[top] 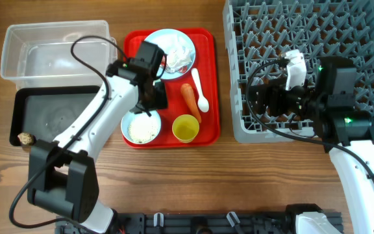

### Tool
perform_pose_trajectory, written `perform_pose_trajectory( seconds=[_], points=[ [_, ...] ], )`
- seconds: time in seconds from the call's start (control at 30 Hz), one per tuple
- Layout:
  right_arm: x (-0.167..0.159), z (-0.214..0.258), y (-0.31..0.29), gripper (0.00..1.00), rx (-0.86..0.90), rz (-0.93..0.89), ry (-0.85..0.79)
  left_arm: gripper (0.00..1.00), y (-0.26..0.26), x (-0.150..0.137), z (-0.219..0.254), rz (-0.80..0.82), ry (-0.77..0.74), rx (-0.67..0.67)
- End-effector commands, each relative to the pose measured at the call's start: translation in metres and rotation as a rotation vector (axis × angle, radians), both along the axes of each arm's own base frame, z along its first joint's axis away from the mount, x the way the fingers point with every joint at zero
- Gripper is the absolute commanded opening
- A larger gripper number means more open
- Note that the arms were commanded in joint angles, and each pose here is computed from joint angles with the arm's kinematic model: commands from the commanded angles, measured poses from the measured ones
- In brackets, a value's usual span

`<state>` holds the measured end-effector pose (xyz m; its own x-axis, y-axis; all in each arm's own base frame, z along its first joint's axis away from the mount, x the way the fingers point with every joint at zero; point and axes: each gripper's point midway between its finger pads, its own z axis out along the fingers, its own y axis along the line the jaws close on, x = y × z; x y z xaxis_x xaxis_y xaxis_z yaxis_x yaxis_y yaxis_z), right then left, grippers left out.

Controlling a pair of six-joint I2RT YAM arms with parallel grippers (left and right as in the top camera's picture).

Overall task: Sort waste into correct bins and load items into the dishwasher rack
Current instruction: 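Grasp the rim of the blue rice bowl with the left gripper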

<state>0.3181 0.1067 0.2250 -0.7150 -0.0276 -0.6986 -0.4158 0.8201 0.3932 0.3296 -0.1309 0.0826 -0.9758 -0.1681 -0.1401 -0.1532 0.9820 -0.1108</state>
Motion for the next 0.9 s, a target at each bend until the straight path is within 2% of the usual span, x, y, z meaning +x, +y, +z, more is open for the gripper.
perform_pose_trajectory(
  seconds=[0.0,0.27,0.47,0.57,0.7,0.83,0.87],
  points=[
    [0.005,0.007,0.0,0.89,-0.002,-0.008,-0.019,0.51,0.001,-0.008,-0.019,0.038,0.029,-0.005],
    [0.004,0.007,0.0,0.89,-0.001,-0.008,-0.016,0.4,0.004,-0.019,-0.051,0.038,0.029,-0.005],
    [0.004,0.007,0.0,0.89,-0.001,-0.008,-0.017,0.3,0.003,-0.02,-0.052,0.028,0.029,-0.003],
    [0.004,0.007,0.0,0.89,-0.001,-0.008,-0.016,0.2,0.001,-0.021,-0.052,0.02,0.03,-0.003],
    [0.004,0.007,0.0,0.89,-0.001,-0.008,-0.017,0.15,-0.004,-0.024,-0.052,0.005,0.03,-0.003],
    [0.005,0.007,0.0,0.89,-0.002,-0.008,-0.02,0.04,-0.011,-0.027,-0.052,-0.018,0.03,-0.002],
    [0.005,0.007,0.0,0.89,-0.002,-0.008,-0.019,0.04,-0.012,-0.027,-0.052,-0.022,0.03,-0.003]
  ],
)
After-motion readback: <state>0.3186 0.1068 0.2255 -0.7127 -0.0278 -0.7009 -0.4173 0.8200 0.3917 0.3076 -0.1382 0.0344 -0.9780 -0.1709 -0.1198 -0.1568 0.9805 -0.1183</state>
